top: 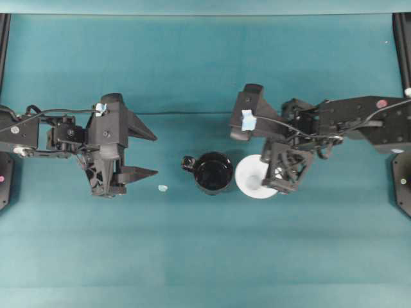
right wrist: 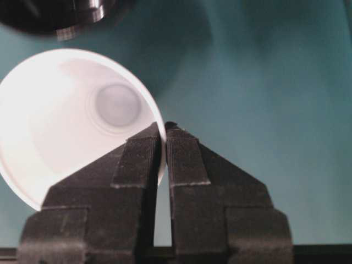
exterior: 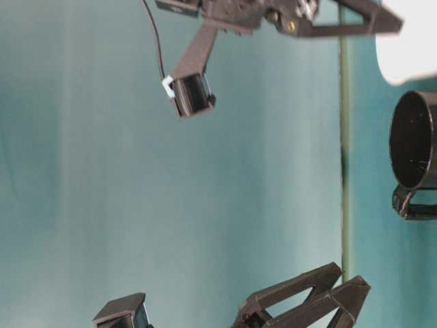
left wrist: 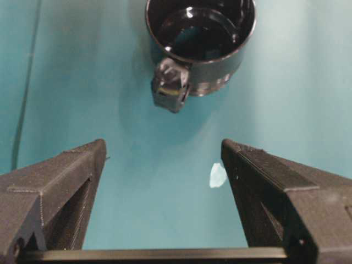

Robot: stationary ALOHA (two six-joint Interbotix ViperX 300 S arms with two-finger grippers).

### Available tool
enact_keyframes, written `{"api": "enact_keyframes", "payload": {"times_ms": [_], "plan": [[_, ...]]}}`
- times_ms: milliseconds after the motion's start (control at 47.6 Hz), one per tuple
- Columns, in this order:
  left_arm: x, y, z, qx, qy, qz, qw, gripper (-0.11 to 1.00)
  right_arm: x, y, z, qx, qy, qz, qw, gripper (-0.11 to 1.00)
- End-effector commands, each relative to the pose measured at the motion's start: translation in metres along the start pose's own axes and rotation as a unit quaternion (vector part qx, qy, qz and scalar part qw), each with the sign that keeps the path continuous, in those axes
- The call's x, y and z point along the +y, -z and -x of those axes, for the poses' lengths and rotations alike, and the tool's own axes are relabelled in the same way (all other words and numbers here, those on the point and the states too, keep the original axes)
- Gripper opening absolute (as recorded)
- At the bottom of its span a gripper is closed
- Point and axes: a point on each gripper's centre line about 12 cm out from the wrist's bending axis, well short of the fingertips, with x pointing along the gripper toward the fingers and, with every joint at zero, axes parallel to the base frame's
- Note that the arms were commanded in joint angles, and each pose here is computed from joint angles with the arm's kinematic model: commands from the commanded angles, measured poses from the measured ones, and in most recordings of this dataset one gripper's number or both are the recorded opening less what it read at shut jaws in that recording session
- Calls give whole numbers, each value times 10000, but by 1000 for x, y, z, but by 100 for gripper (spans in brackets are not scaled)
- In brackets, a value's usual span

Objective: Put a paper cup into the cup holder on your left arm.
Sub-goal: 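Close the right gripper on the white cup's rim and lift it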

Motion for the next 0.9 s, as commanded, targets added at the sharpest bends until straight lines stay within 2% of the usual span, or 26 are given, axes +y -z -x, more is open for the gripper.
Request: {"api": "enact_keyframes", "payload": {"times_ms": [0,441,588,778,883], "plan": [[0,-7,1,-115,1,-12,9999,88,1,-7,22,-220,-73,-63,9997,5],[0,-7,1,-115,1,-5,9999,88,0,-44,92,-732,-256,-326,9965,5],[0,-8,1,-123,1,3,9999,88,4,-58,99,-848,-339,-366,9952,5],[0,-7,1,-123,-3,176,9998,88,7,-73,100,-952,-364,-348,9942,5],[0,-7,2,-138,3,179,9997,88,8,-78,102,-989,-372,-347,9938,5]]}}
